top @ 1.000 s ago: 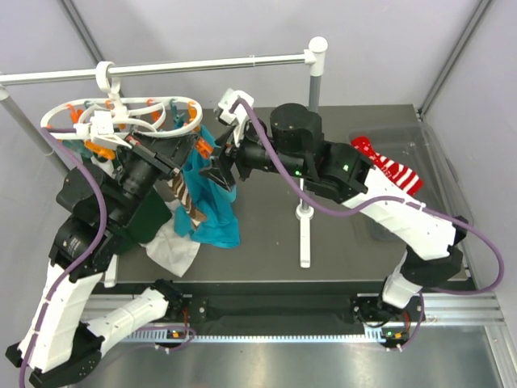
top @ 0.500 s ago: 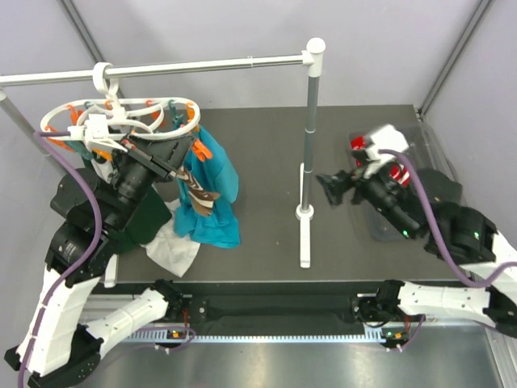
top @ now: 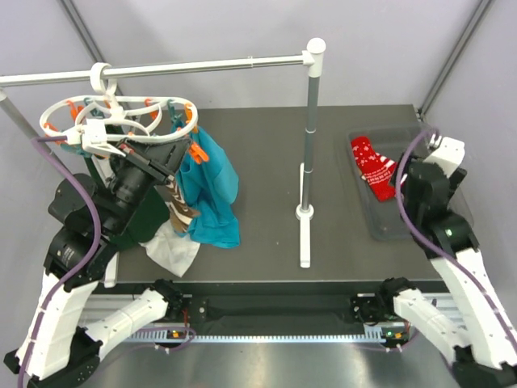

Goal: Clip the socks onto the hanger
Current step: Pick up the sock from the bin.

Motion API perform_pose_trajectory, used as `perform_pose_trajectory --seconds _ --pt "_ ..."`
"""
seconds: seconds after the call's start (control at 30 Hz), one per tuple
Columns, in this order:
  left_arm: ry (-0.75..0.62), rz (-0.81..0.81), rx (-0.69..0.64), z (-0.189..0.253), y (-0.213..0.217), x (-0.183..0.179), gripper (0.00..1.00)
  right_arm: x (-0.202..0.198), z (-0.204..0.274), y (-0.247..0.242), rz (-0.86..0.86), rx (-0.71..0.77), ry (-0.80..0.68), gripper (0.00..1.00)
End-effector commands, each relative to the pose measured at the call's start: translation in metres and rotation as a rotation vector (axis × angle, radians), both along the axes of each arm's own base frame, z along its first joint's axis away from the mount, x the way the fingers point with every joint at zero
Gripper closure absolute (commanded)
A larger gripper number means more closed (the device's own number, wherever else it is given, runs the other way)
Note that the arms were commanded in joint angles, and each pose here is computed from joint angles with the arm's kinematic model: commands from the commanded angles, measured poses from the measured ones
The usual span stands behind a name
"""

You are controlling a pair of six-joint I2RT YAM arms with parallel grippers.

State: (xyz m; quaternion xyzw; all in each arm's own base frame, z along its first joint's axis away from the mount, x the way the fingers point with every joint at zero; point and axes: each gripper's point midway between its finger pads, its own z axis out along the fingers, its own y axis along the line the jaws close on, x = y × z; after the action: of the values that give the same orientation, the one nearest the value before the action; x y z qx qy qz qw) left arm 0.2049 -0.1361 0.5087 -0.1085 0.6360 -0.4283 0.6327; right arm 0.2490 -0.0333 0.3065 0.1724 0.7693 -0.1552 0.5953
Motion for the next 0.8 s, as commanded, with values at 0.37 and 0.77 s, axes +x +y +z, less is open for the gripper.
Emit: perform_pose_trajectory --seconds 0.37,0.77 --pt "-0.025 0.014 0.009 0.001 0.005 -0.003 1.0 0.121 -0.145 0.008 0.14 0.359 0.303 0.35" --pt "-0.028 0.021 0.001 0.003 0.01 -0.008 1.0 0.126 -0.211 -0.003 0.045 0.401 0.478 0.6"
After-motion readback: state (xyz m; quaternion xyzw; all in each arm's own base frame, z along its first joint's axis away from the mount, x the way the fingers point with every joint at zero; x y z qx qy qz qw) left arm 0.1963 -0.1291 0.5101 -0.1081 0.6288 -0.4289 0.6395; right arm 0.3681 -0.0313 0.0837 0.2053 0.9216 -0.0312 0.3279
